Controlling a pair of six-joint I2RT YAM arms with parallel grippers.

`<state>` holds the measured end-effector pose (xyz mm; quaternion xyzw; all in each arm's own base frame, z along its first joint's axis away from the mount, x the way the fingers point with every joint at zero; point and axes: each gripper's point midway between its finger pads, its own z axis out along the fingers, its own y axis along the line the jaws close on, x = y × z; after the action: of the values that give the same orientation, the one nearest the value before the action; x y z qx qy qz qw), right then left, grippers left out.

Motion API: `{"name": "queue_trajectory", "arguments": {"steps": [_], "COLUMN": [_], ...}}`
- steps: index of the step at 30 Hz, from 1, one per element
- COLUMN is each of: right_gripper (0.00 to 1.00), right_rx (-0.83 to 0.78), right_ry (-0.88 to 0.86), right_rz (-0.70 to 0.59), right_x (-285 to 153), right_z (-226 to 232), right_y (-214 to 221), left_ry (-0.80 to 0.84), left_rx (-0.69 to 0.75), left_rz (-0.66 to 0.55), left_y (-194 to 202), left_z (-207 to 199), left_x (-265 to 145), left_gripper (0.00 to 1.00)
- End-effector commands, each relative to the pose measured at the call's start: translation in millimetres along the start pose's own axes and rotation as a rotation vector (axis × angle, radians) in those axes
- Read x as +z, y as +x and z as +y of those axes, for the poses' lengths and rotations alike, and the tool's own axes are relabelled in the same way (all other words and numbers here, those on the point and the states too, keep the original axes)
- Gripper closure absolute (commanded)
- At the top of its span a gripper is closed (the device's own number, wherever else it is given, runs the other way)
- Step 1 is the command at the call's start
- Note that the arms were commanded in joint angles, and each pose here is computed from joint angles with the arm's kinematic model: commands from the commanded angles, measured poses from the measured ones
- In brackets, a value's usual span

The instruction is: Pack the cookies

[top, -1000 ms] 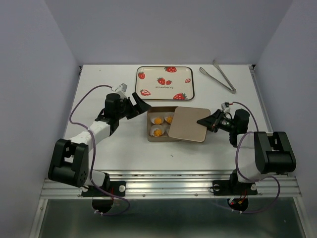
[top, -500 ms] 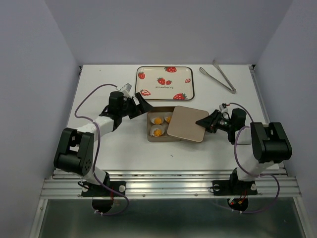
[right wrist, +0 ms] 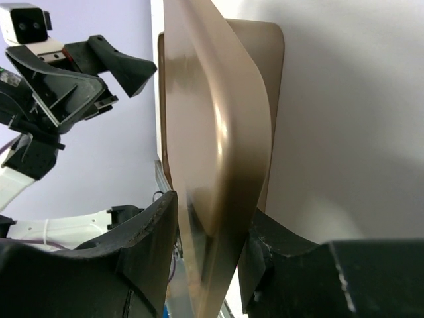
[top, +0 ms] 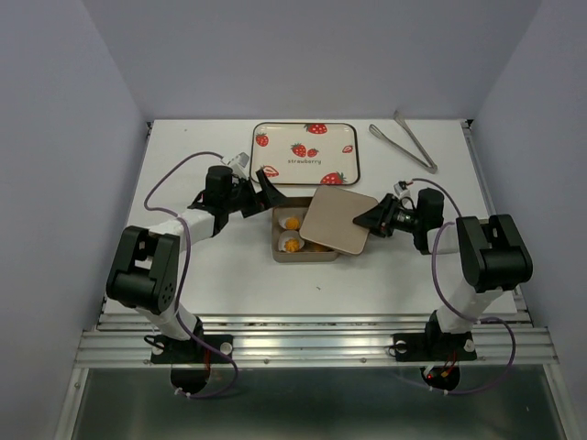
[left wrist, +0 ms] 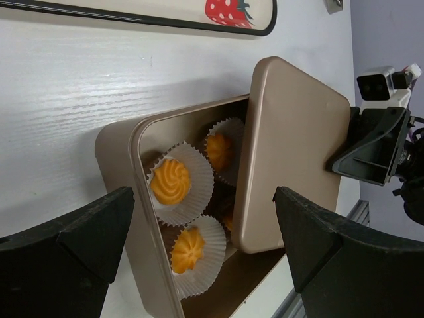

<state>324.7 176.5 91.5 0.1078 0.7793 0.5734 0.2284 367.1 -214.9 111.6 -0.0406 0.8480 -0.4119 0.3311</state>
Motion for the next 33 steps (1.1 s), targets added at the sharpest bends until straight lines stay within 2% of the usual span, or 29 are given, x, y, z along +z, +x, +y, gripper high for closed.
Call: {"name": "queue_trajectory", "arguments": {"steps": [1, 10, 22, 33], "right_gripper": [0.56, 0.54, 0.57, 0.57], "right_rx": [-0.080, -0.040, -0.137, -0.114], "right_ry": [0.004, 0.025, -0.012, -0.028], "right_rz": [0.008, 0.059, 0.211, 0.258], "right_x": [9.7, 18.6, 32.8, 40.6], "right_z": [6.0, -5.7, 8.1, 7.1], "right_y": [-10.7, -8.9, 4.5, 4.1], "left_ry": [0.062, 0.057, 0.065, 0.071], "left_rx": [0.070, 0.070, 0.074, 0.072], "left_rz": [-0.027, -0.018, 0.000, 0.021], "left_y": [-18.0, -17.2, -15.3, -11.9], "left_z": [-20.4, -18.2, -17.3, -16.0], "left_x": [0.1, 2.3, 5.7, 8.6], "left_gripper": [0.01, 0.01, 0.01, 0.01]}}
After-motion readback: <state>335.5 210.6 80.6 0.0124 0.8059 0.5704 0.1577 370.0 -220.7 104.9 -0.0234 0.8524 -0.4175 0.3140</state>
